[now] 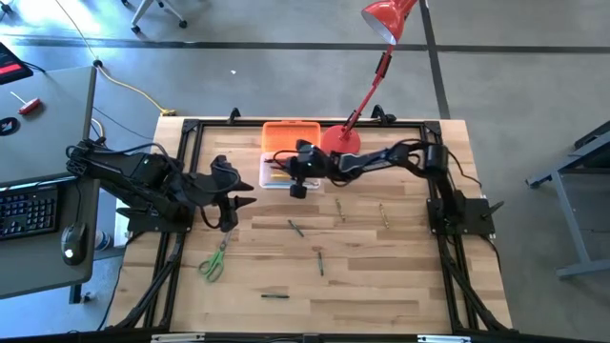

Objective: Pick & place school supplies into a supply box
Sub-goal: Put the black pen into the orange supply box, then put the right green crayon into the orange supply box

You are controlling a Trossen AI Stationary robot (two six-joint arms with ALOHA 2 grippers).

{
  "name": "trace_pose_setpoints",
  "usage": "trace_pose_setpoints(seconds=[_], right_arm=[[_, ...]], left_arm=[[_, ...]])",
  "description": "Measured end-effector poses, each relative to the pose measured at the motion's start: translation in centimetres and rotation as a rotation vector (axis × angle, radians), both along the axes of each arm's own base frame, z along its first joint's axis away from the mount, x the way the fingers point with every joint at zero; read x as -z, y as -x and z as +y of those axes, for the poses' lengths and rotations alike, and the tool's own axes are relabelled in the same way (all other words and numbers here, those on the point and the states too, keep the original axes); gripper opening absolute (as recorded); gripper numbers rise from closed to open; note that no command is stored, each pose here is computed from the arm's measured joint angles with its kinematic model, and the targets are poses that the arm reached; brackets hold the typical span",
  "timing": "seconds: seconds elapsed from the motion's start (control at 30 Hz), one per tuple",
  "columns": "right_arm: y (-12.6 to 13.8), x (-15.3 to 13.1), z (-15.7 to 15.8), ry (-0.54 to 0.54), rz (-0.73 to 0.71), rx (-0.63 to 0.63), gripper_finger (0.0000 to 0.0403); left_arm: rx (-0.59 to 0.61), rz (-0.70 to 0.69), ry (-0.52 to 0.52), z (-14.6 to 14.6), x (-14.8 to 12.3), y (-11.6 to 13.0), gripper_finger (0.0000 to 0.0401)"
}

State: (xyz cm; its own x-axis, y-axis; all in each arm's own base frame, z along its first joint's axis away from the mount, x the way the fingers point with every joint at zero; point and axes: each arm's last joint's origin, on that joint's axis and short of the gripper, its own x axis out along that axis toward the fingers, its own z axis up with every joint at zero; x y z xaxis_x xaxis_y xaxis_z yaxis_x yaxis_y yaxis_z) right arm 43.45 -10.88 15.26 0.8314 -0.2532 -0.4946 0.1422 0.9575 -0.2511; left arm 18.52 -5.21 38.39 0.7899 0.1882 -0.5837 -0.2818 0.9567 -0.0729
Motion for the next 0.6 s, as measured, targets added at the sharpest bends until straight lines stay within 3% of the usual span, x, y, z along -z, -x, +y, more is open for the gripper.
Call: trace_pose_setpoints(seconds=[0.13, 0.3, 0.6], right_arm=[[-0.3, 1.3, -0.5, -0.008, 0.095, 0.024, 0.0080], [-0.3, 0.4, 0.0, 0.047, 0.106, 0.061, 0.0121], [1.1, 0.0, 2.7, -0.003, 0.307, -0.035, 0.0139]], left_arm=[[-0.017, 0.040, 0.004, 0.1, 0.3, 0.3, 0.0177], [-0.019, 0.052, 0.000, 0.1, 0.4, 0.4, 0.0177], [-0.006, 0.055, 0.022, 0.1, 0.4, 0.4, 0.0177]])
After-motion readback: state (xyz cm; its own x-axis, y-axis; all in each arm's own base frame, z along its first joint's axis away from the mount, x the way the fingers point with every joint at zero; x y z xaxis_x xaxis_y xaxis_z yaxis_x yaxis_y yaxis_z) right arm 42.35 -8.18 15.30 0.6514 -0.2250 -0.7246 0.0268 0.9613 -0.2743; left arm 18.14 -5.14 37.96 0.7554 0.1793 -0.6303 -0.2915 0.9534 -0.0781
